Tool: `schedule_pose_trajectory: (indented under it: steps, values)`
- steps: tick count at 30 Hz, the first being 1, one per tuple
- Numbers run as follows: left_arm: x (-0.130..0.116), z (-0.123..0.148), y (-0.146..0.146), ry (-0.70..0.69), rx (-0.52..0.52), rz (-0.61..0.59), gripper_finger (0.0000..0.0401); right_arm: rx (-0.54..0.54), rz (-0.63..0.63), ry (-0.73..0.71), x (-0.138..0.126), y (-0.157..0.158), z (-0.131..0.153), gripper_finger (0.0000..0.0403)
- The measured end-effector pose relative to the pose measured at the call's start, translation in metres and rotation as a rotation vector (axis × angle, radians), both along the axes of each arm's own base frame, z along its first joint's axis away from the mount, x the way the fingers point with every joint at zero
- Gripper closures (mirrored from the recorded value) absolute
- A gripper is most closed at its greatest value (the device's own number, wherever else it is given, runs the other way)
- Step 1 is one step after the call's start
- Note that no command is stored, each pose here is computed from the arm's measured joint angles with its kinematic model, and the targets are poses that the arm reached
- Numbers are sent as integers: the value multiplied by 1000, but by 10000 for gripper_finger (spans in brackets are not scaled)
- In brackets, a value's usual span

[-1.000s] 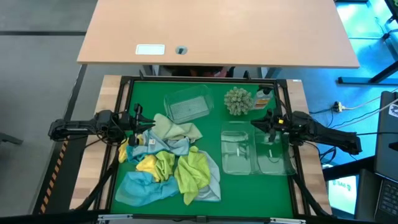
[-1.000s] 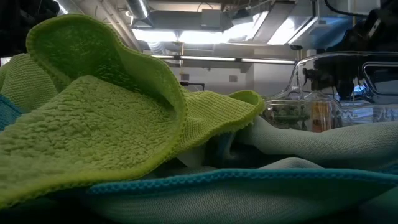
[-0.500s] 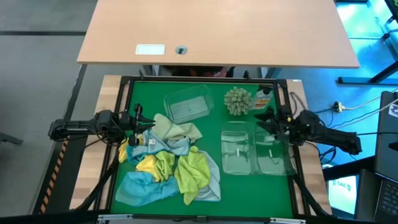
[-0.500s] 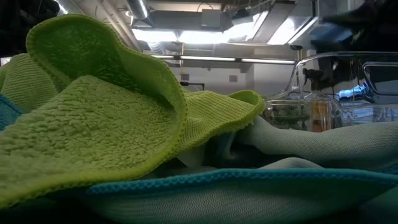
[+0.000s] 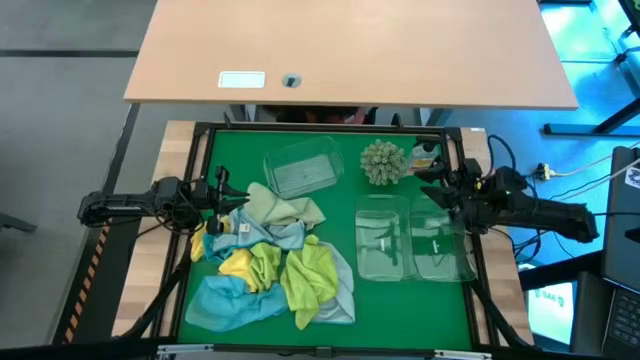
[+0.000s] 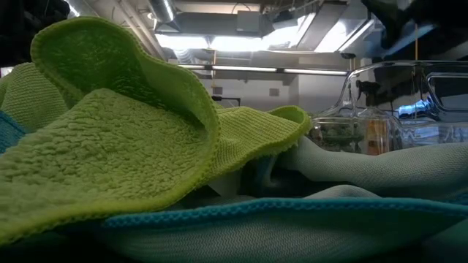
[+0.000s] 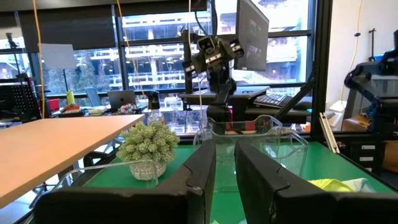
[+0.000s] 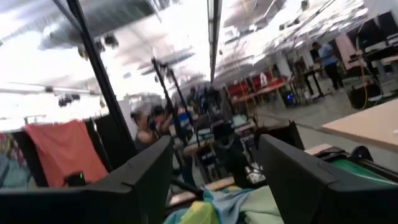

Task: Sort microfiber towel by color & place in baskets
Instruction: Put the bottom right green towel into the bottom right transparent bin

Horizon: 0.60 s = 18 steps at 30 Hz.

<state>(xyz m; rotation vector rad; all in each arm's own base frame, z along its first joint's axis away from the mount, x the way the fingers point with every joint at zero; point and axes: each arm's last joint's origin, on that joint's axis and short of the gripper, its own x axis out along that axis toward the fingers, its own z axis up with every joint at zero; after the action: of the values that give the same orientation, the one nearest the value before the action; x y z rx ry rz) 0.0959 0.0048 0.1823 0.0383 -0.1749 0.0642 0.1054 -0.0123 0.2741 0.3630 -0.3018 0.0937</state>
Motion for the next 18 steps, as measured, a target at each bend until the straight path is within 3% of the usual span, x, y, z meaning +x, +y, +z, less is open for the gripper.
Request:
schedule_pose_trajectory:
  steps: [7, 14, 18]
  values:
    - [0, 0, 0, 0, -1, 5, 345, -24, 100, 221, 49, -5, 29, 164]
    - [0, 0, 1, 0, -5, 31, 345, -9, 342, 417, 116, -4, 37, 164]
    - [0, 0, 1, 0, -5, 31, 345, -93, 436, 488, 152, 11, 35, 164]
